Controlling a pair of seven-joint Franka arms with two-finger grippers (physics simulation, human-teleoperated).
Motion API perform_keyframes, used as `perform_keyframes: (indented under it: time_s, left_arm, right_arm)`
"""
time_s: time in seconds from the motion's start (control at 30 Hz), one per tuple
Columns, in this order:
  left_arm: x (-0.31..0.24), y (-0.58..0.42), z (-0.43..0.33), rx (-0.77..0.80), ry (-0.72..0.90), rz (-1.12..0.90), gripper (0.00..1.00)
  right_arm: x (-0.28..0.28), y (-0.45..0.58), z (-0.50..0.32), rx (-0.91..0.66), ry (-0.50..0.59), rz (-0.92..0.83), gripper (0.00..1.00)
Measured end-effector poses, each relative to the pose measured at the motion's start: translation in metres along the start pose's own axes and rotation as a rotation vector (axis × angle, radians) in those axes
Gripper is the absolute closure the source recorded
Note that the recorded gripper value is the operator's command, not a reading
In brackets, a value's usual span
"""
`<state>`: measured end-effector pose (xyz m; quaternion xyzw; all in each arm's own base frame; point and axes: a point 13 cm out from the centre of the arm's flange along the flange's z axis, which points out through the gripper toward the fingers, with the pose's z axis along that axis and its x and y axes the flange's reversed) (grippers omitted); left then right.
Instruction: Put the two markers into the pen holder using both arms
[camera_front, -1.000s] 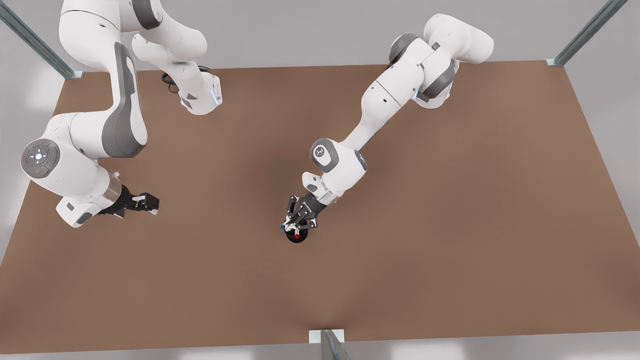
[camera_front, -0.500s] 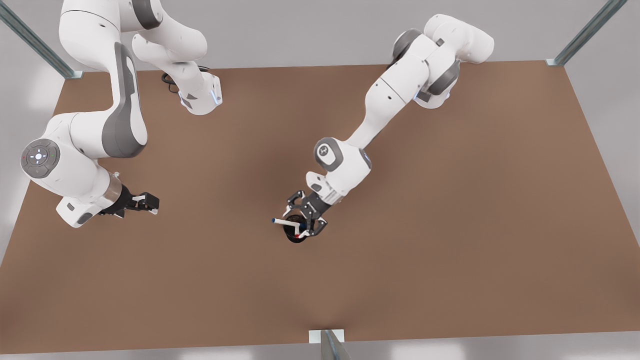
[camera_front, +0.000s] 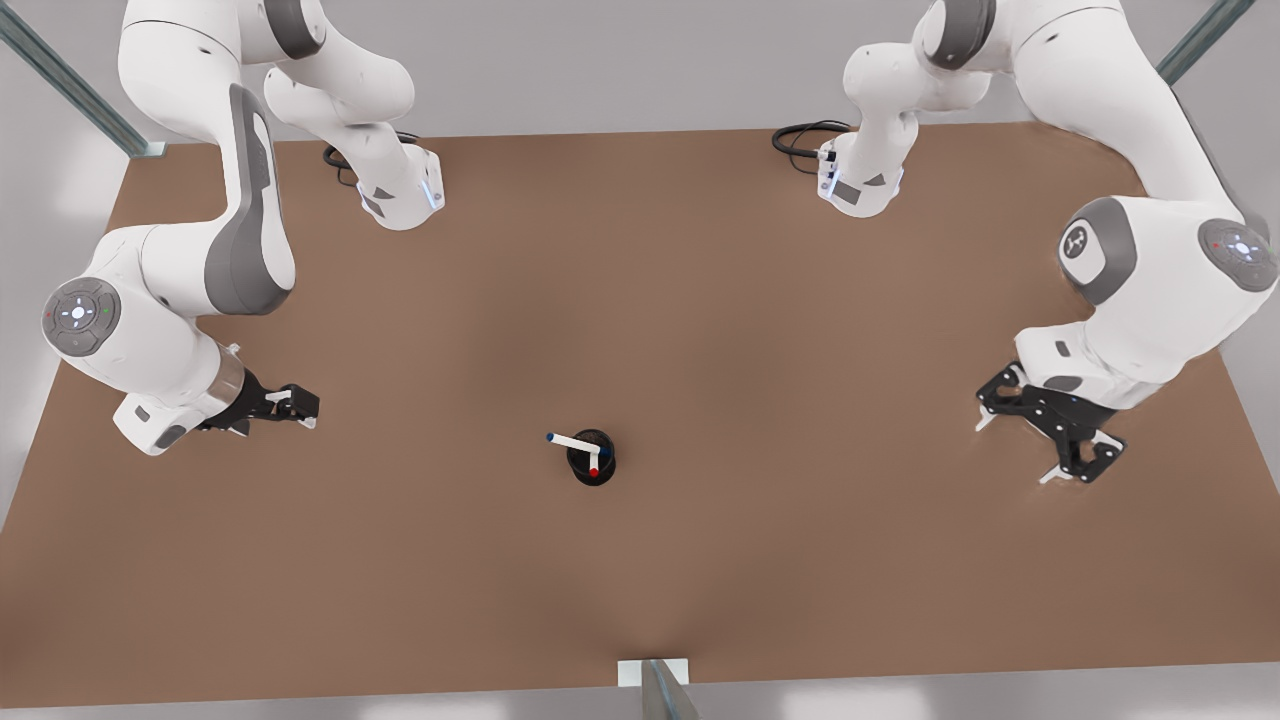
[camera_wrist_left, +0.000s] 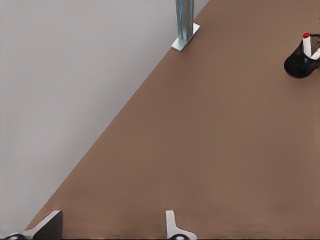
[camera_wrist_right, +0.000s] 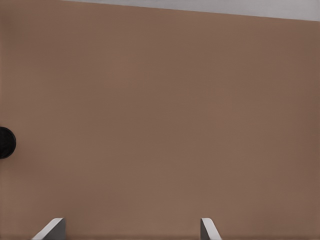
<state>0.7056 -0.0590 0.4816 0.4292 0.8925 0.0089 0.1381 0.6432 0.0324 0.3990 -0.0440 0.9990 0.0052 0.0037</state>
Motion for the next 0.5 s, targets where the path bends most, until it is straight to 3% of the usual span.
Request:
perform_keyframes:
  time_s: [0.17, 0.5]
  left_arm:
    - [0.044, -0.025, -0.025, 0.013, 0.175, -0.191, 0.0]
    - [0.066, -0.043, -0.012, 0.041, 0.297, -0.55, 0.0]
  right_arm:
    - [0.0, 0.0, 0.0, 0.0, 0.0, -0.001, 0.0]
    - [0.0, 0.001, 0.0, 0.0, -0.001, -0.004, 0.0]
